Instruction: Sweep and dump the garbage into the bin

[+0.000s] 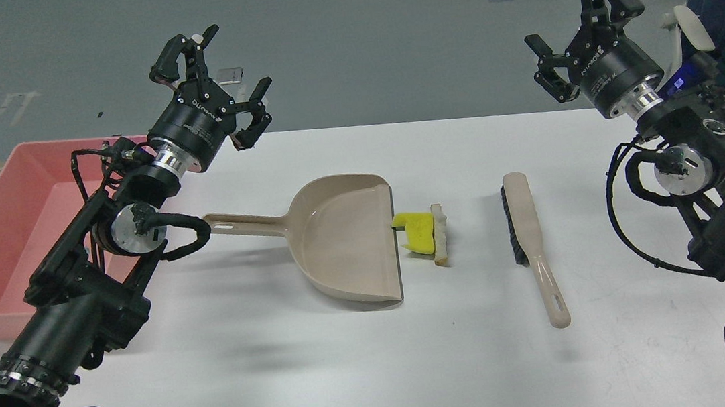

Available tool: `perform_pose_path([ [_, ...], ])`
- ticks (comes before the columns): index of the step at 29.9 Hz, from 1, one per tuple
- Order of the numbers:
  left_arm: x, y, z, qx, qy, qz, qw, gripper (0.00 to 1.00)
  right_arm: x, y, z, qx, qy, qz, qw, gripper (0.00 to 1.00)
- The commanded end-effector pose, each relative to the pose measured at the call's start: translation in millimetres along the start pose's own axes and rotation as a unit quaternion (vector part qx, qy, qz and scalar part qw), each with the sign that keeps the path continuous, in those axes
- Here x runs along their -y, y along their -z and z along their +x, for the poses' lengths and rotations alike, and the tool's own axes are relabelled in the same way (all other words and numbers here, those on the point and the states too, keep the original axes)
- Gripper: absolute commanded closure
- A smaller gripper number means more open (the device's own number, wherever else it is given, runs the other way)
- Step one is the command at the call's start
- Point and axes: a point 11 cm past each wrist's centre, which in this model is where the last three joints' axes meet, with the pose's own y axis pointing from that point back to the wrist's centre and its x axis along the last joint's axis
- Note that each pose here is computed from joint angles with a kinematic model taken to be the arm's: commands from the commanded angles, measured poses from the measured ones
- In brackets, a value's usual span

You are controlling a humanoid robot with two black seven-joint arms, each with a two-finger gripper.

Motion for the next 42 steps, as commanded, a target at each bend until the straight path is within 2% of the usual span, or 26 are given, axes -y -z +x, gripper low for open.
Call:
perform_pose_path([
  [1, 0, 0, 0, 0.001, 0.001, 0.003, 1.0, 0.01, -2, -1, 0, 0.0, 0.001, 0.0, 1.0, 0.0],
  [9, -11, -15, -5, 0.055, 0.017, 0.008, 0.998, 0.02, -1, -1, 0, 0.0, -0.001, 0.0, 1.0, 0.0],
  [12, -23, -26, -15, 0.137, 0.04, 0.021, 0.99, 0.02, -2, 0, 1, -0.001, -0.003, 0.0, 1.0, 0.0],
  [18, -65, -28, -29, 0.298, 0.076, 0.061, 0.95, 0.03, -2, -1, 1, -0.002, -0.004, -0.001, 1.0, 0.0],
  [23, -101, -26, -25, 0.426, 0.035, 0.079, 0.9, 0.03, -2, -2, 2, -0.002, -0.009, -0.002, 1.0, 0.0],
  [31, -162, -2, -15, 0.427, -0.034, 0.108, 0.897, 0.03, -4, -3, 5, -0.004, -0.017, -0.003, 1.0, 0.0],
  [42, -193, 28, -2, 0.41, -0.05, 0.155, 0.897, 0.03, -8, -9, 8, -0.002, -0.026, -0.009, 1.0, 0.0],
])
